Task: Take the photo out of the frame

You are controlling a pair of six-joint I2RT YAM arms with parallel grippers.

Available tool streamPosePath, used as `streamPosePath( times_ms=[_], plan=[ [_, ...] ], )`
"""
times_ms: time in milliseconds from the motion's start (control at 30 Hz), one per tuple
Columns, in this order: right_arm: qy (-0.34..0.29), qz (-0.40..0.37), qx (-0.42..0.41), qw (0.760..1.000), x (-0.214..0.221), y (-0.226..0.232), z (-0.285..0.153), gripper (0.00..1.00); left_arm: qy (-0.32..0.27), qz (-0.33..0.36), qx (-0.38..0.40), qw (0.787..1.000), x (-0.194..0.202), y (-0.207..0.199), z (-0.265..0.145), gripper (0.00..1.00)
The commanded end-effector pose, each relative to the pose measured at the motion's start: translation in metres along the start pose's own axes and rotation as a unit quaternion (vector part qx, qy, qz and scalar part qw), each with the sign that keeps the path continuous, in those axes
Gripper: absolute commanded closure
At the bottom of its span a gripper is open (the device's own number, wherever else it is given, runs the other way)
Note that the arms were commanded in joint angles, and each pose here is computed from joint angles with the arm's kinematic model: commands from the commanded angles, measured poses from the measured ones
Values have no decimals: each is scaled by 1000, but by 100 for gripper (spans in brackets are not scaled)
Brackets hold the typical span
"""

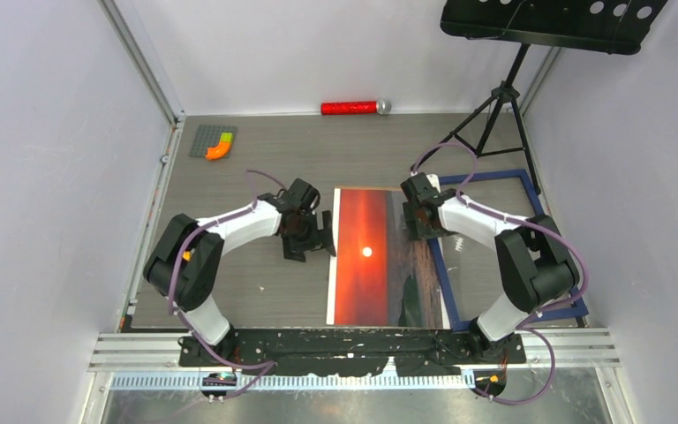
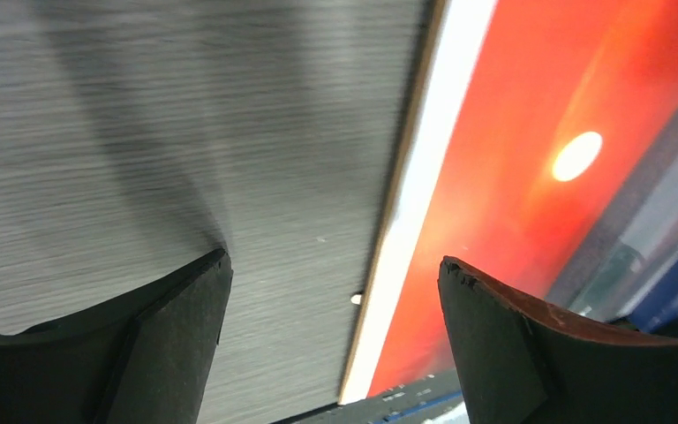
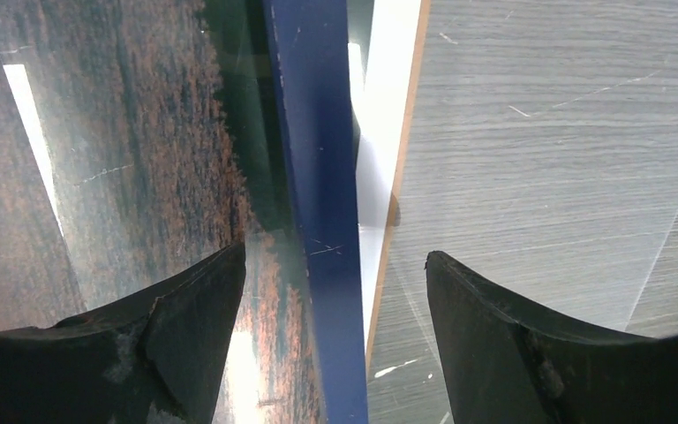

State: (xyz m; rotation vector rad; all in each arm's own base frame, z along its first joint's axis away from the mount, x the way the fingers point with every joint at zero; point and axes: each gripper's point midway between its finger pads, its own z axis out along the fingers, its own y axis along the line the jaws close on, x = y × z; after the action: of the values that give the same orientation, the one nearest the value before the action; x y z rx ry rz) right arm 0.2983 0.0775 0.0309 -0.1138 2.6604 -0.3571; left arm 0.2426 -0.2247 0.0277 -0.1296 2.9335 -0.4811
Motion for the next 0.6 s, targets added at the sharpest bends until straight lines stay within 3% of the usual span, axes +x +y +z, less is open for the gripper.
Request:
streamPosePath(
  times_ms=[0,133,267,400,567],
  plan=[
    [16,-1,-51,999,13,17,0,20,42,14,89,995,23,-36,16,9],
    [25,-9,-66,997,18,22,0,20,40,-10,154,987,23,-62,15,10],
    [23,-17,-70,997,17,23,0,20,-17,-23,78,997,12,-45,12,10],
    [-59,-8,-115,992,-25,33,-24,21,-43,-28,13,999,8,-25,2,10],
    [-170,24,-216,961,-104,63,-74,19,-67,-31,-3,997,10,-12,-15,7]
  ],
)
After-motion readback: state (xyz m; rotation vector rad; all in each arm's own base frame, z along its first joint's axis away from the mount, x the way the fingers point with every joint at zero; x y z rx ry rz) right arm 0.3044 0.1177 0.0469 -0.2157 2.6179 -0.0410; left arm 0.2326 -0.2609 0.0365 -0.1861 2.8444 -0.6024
